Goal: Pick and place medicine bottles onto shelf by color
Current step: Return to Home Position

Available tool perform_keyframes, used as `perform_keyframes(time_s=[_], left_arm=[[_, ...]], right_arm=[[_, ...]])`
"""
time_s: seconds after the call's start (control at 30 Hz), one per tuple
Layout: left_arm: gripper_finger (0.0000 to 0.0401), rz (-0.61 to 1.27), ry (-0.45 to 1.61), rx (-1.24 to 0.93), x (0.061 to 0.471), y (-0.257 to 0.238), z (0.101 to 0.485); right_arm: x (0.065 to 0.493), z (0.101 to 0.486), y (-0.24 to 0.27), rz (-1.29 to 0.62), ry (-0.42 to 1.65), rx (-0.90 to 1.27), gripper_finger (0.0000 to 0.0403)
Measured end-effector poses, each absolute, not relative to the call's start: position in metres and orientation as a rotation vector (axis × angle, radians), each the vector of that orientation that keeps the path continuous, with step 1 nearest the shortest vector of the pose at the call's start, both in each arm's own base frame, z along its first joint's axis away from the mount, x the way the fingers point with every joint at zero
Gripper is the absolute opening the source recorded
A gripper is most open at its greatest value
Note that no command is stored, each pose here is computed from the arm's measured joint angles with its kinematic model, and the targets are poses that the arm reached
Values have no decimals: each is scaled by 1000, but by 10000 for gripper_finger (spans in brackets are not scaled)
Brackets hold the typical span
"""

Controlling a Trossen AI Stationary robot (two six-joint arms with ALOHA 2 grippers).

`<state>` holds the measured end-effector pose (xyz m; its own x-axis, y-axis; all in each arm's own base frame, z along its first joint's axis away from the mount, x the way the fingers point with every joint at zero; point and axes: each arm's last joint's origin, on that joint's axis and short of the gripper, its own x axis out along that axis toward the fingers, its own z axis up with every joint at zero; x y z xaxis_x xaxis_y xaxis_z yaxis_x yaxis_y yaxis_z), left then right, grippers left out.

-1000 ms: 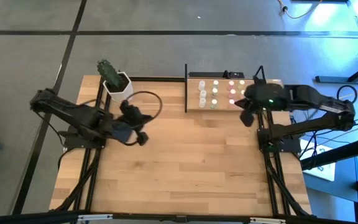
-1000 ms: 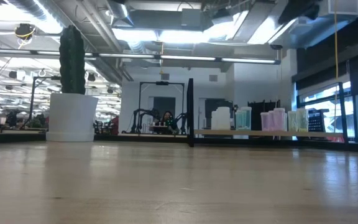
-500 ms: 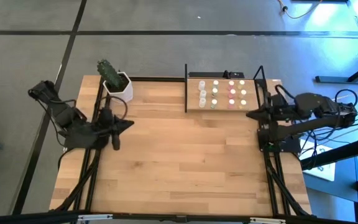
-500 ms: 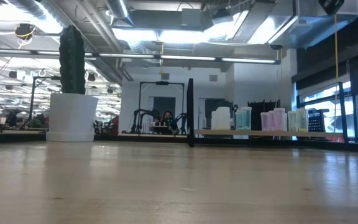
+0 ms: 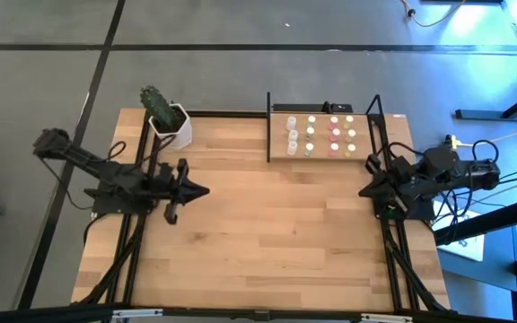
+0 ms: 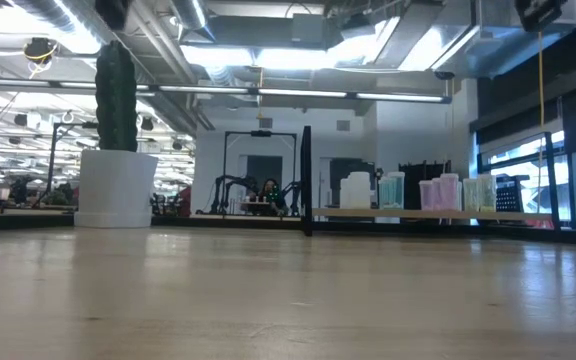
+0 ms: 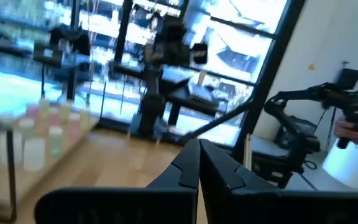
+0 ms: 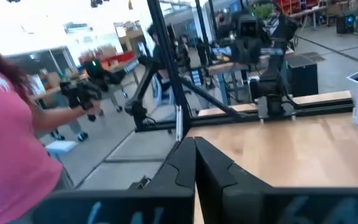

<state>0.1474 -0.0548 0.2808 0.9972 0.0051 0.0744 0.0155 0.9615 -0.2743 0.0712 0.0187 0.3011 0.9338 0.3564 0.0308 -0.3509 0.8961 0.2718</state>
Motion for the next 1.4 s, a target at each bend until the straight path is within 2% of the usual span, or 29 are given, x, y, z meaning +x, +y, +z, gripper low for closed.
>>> perform_keyframes(time_s=[0.2, 0.33, 0.47, 0.7, 1.0, 1.2, 1.4], left_arm=[[0, -45, -28, -268, 155, -36, 265], [0, 19, -33, -259, 154, -24, 259], [0, 55, -49, -286, 150, -16, 250], [0, 33, -119, -302, 143, -13, 236], [0, 35, -249, -340, 130, -11, 190], [0, 41, -256, -321, 128, -10, 190], [0, 50, -197, -307, 130, -10, 185]], right_arm=[[58, 283, 16, 381, -66, 302, 2], [50, 271, 15, 388, -112, 301, 2], [56, 265, 16, 381, -78, 301, 2], [60, 259, 16, 358, -150, 223, 2], [83, 215, 20, 362, -189, 232, 2], [90, 195, 21, 374, -265, 260, 2], [91, 191, 22, 366, -232, 232, 3]])
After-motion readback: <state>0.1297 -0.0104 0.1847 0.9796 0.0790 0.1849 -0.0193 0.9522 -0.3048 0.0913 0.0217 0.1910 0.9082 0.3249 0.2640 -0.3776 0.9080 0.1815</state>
